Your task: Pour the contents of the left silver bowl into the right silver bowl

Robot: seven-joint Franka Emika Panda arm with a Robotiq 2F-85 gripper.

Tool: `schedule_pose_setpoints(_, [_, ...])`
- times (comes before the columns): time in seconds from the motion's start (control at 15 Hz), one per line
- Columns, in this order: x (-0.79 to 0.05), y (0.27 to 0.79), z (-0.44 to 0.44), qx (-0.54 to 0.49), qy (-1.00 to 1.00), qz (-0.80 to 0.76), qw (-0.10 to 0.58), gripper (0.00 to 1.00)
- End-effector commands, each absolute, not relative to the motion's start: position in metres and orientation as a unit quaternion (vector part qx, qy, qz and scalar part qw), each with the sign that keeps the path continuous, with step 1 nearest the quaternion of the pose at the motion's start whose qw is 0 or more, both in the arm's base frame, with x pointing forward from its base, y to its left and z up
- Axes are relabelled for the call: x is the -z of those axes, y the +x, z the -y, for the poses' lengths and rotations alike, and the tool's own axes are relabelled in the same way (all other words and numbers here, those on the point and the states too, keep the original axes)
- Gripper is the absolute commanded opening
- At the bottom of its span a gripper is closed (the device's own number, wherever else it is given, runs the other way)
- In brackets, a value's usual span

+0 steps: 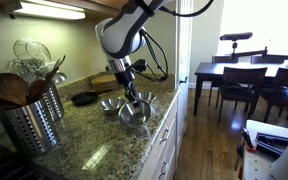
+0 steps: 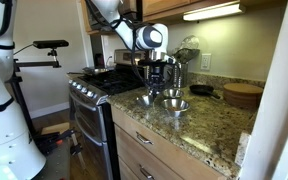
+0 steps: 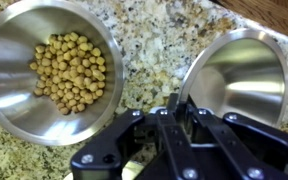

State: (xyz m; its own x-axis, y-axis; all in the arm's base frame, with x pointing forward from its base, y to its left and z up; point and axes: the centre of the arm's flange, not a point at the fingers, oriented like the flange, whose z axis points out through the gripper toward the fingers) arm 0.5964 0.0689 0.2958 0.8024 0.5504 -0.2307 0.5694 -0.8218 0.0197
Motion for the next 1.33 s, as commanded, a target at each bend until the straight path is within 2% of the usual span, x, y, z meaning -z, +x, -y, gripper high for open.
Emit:
schedule_pose_setpoints(0.0, [-0.301, 0.595, -0.072, 0.116, 0.948, -0.294, 0.033, 0.33])
schedule_pose_setpoints(0.07, [-0.301, 0.594, -0.072, 0.116, 0.948, -0.294, 0.033, 0.33])
schedule_pose_setpoints(0.73, [-0.312, 0.590, -0.060, 0.108, 0.950, -0.287, 0.051, 0.97])
schedule_pose_setpoints(0.87, [-0.320, 0.589, -0.057, 0.102, 0.951, -0.286, 0.057, 1.00])
schedule_pose_setpoints(1.27, [-0.319, 0.598, -0.056, 0.092, 0.952, -0.286, 0.053, 1.00])
